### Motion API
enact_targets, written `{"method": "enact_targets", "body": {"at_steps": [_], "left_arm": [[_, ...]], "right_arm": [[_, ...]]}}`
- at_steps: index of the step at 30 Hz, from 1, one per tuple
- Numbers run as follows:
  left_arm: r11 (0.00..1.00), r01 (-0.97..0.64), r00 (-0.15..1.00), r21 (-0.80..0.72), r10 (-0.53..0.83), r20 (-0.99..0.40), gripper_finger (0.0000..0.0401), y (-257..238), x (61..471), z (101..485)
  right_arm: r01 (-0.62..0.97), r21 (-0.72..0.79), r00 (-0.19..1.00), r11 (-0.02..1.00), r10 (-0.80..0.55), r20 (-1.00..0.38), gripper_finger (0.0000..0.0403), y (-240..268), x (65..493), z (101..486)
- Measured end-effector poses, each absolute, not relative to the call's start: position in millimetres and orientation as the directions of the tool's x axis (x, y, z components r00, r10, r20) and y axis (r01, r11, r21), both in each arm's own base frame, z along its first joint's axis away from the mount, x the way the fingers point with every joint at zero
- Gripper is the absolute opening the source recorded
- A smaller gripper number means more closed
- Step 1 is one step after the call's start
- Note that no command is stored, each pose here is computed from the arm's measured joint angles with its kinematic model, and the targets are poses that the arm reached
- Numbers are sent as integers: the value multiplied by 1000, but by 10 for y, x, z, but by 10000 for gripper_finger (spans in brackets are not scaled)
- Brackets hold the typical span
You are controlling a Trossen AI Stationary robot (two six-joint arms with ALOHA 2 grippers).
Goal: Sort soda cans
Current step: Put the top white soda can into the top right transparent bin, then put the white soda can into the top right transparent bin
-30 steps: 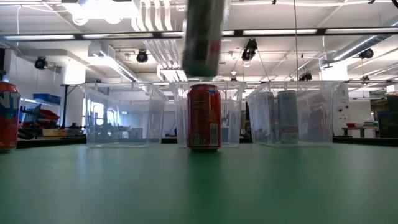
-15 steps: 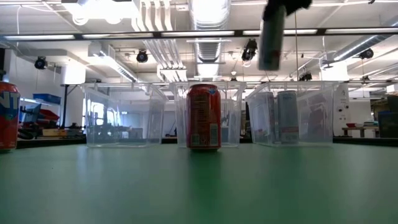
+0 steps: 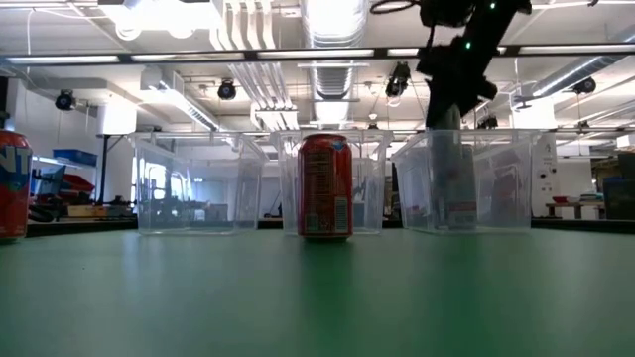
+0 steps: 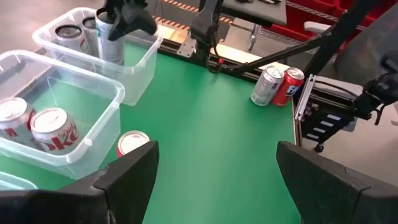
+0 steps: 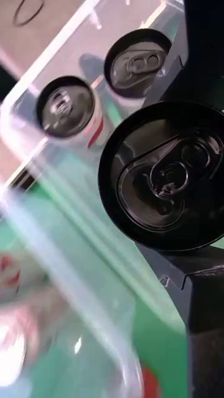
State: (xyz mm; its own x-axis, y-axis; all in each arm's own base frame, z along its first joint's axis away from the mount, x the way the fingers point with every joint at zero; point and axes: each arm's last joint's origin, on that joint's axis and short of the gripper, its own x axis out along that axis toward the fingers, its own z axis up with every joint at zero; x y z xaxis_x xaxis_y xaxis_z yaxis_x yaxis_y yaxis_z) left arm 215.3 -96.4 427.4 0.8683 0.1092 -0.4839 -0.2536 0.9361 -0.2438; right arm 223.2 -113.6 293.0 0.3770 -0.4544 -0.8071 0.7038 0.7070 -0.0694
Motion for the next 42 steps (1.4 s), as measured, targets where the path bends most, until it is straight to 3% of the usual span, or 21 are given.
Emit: {"method": "enact_targets", "body": {"at_steps": [5, 14, 19, 24, 29, 34, 38, 42], "left_arm": [[928, -277, 852, -248, 118, -510, 310, -955, 2136, 4246], [912, -331, 818, -242, 149, -556, 311, -932, 2098, 4193], [902, -361, 787, -235, 160, -596, 311, -924, 2058, 4151], [902, -372, 690, -220, 111, -715, 312, -1003, 1892, 4043], [898, -382, 577, -219, 46, -815, 323, -1050, 1755, 3962], [914, -294, 431, -281, -135, -892, 342, -1301, 1691, 3851], [906, -254, 253, -339, -276, -927, 345, -1556, 1672, 3734], [904, -266, 142, -334, -305, -942, 337, -1765, 1702, 3610]], "right_arm": [[714, -13, 403, 700, -425, -810, 247, -1284, 2278, 2694], [719, -47, 327, 694, -396, -858, 250, -1382, 2360, 2392], [717, -53, 301, 695, -377, -876, 319, -1387, 2372, 2394], [704, -59, 310, 707, -381, -871, 367, -1347, 2307, 2742], [686, -40, 379, 726, -404, -833, 372, -1235, 2246, 3230], [657, 39, 527, 753, -421, -739, 373, -956, 2218, 3682], [660, 51, 577, 750, -461, -674, 374, -701, 2209, 3842], [651, 47, 588, 757, -464, -662, 374, -515, 2263, 3816]]}}
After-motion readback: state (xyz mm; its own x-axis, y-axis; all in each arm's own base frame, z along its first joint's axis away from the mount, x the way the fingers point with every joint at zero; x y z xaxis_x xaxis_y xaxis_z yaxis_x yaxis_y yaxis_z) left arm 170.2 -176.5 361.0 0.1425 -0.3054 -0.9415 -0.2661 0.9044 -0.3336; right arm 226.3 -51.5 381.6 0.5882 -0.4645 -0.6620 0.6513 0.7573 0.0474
